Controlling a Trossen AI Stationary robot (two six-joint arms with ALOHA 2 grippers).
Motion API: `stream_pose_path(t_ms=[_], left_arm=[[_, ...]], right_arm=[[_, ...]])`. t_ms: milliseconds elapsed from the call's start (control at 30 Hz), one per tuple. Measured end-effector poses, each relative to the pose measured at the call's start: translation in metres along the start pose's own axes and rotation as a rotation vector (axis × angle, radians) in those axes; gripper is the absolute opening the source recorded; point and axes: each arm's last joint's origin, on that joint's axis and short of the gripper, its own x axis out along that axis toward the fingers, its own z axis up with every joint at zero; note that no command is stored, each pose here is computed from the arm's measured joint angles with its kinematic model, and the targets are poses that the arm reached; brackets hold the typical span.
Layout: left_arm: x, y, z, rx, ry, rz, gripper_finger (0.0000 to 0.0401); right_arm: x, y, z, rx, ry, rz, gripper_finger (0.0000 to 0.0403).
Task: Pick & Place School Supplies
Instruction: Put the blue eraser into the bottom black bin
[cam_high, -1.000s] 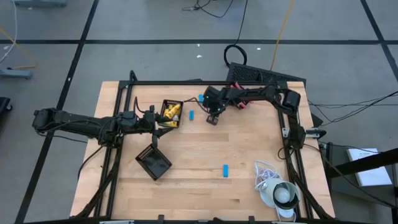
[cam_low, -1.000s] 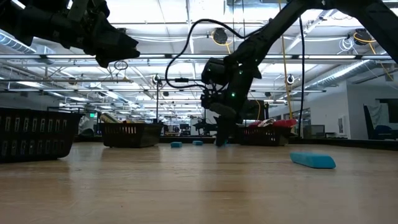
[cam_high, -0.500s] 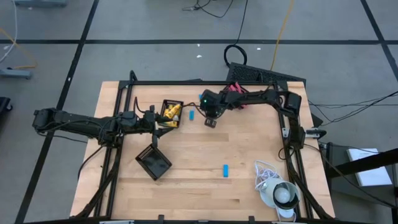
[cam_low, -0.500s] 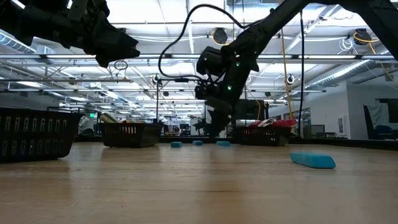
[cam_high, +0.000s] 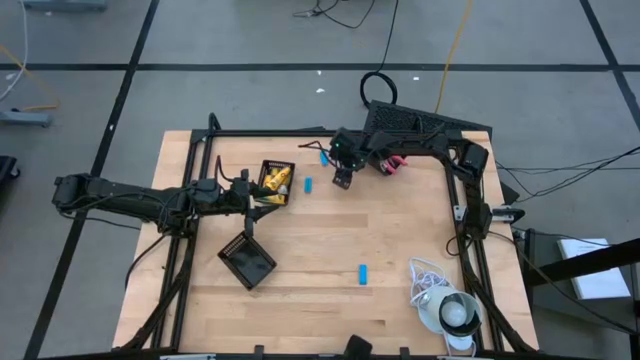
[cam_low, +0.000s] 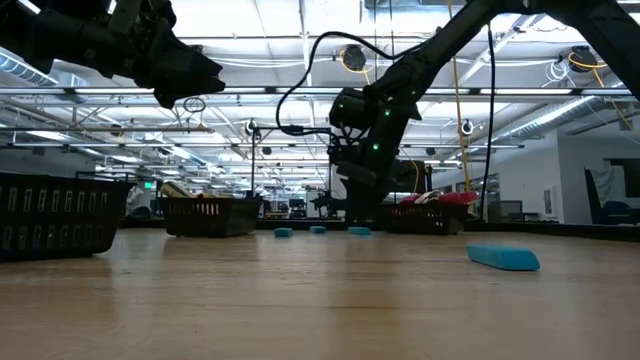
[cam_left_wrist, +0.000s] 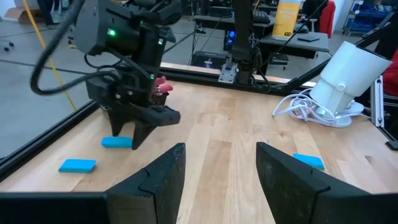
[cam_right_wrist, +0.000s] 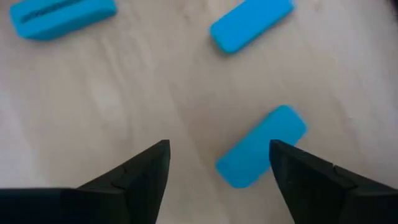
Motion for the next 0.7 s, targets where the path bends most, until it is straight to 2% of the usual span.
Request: stream_pose_path(t_ms=[100, 400, 700], left_arm=[[0.0, 0.0, 0.0, 0.0, 0.0, 0.0, 0.02], [0.0, 0.0, 0.0, 0.0, -0.002, 0.0, 0.02], [0.0, 0.0, 0.001, -0.001, -0.006, -0.001, 0.02]], right_arm=[[0.0, -0.004, 0.0, -0.007, -0.002, -0.045, 0.0272], [-0.001, -0.025, -0.002, 0.039, 0.004, -0.063, 0.0259], [-0.001, -0.026, -0.003, 0.05, 0.007, 0.04, 0.0259]])
